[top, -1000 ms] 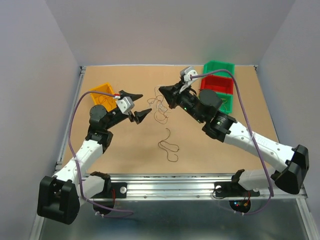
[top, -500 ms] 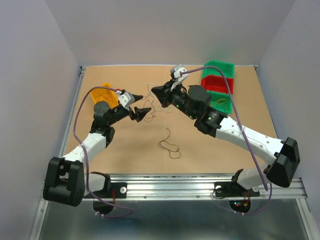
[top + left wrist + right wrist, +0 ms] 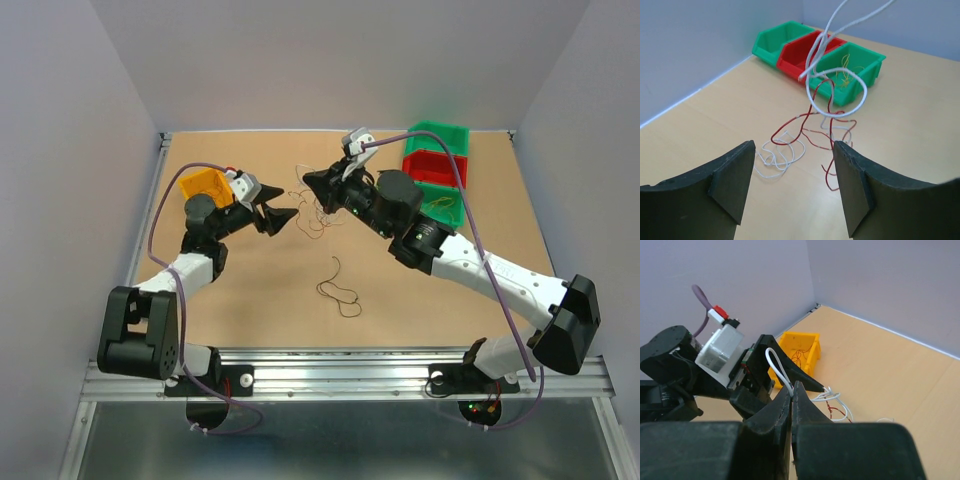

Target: Untangle the cables

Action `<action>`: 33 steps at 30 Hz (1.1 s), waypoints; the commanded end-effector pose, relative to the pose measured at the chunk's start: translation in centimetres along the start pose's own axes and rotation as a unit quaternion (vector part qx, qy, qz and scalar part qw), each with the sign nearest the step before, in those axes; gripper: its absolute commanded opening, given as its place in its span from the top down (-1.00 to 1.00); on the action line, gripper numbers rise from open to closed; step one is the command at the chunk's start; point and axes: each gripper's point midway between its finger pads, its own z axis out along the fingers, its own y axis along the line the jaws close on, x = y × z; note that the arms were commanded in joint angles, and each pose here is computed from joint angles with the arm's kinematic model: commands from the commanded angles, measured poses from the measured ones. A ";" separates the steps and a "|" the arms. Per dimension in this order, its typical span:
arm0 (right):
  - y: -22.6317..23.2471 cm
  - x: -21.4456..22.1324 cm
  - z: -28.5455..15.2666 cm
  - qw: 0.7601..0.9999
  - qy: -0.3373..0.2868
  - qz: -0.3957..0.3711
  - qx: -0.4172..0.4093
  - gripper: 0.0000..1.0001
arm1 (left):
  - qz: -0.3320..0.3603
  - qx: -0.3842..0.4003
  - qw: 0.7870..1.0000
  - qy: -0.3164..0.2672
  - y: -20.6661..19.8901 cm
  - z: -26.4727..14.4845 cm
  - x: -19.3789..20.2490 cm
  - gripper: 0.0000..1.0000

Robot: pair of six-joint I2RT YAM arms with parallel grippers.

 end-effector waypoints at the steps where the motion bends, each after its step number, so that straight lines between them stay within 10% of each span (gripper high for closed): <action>1: 0.9 -7.4 -0.6 0.995 -0.093 0.018 -0.004 0.99 | 0.023 0.036 0.999 -0.015 -0.5 0.8 -1.6 -0.48; 18: 1.2 -8.2 0.4 0.994 -0.103 0.023 -0.008 0.99 | 0.005 0.079 0.997 0.018 -0.9 3.0 1.2 -0.10; 25: 1.0 -8.4 0.5 0.994 -0.107 0.023 -0.004 0.99 | 0.019 0.091 0.995 0.027 -1.7 3.3 1.9 -0.33; 31: 1.0 -8.3 0.6 0.994 -0.107 0.023 -0.002 0.99 | 0.008 0.071 0.996 0.046 -0.6 4.2 2.7 0.91; 33: 0.7 -8.7 0.5 0.994 -0.112 0.020 0.006 0.99 | 0.006 0.061 0.997 0.052 0.0 4.4 2.9 1.00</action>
